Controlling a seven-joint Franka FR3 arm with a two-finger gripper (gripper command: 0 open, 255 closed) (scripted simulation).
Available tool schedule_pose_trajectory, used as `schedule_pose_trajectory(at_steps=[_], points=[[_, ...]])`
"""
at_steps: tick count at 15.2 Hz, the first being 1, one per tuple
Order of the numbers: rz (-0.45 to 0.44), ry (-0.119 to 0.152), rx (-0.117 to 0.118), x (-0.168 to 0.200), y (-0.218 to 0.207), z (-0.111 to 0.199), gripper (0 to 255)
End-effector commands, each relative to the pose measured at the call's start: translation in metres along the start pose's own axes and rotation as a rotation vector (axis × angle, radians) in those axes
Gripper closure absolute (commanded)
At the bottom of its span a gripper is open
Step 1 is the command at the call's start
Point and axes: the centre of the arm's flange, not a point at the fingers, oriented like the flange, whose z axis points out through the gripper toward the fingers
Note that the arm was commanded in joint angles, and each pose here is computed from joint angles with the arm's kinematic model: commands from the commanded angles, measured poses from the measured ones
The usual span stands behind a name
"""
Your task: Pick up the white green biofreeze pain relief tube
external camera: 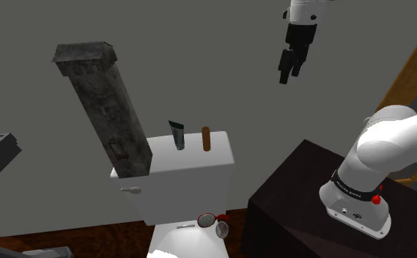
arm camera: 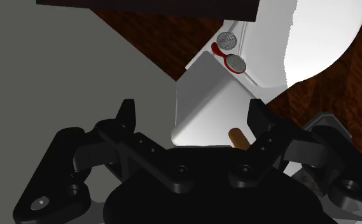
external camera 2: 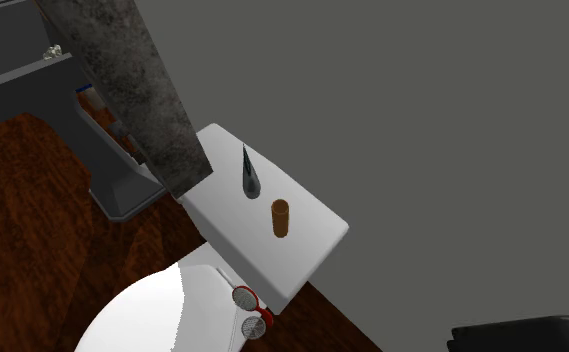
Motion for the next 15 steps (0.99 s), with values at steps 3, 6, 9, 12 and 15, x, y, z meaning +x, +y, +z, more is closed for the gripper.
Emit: schedule_pose_trajectory(at_steps=[3,6,9,12,15], points=[[0.001,0.003,-0.007,0.019,-0.015,0.010,0],[0.002,0.009,-0.018,0.049,-0.038,0.025,0],[0.003,0.014,-0.028,0.078,-0.060,0.040,0],[0.004,0.019,-0.039,0.107,-0.082,0.056,0],[0.005,0.024,-0.050,0.137,-0.104,0.071,0]])
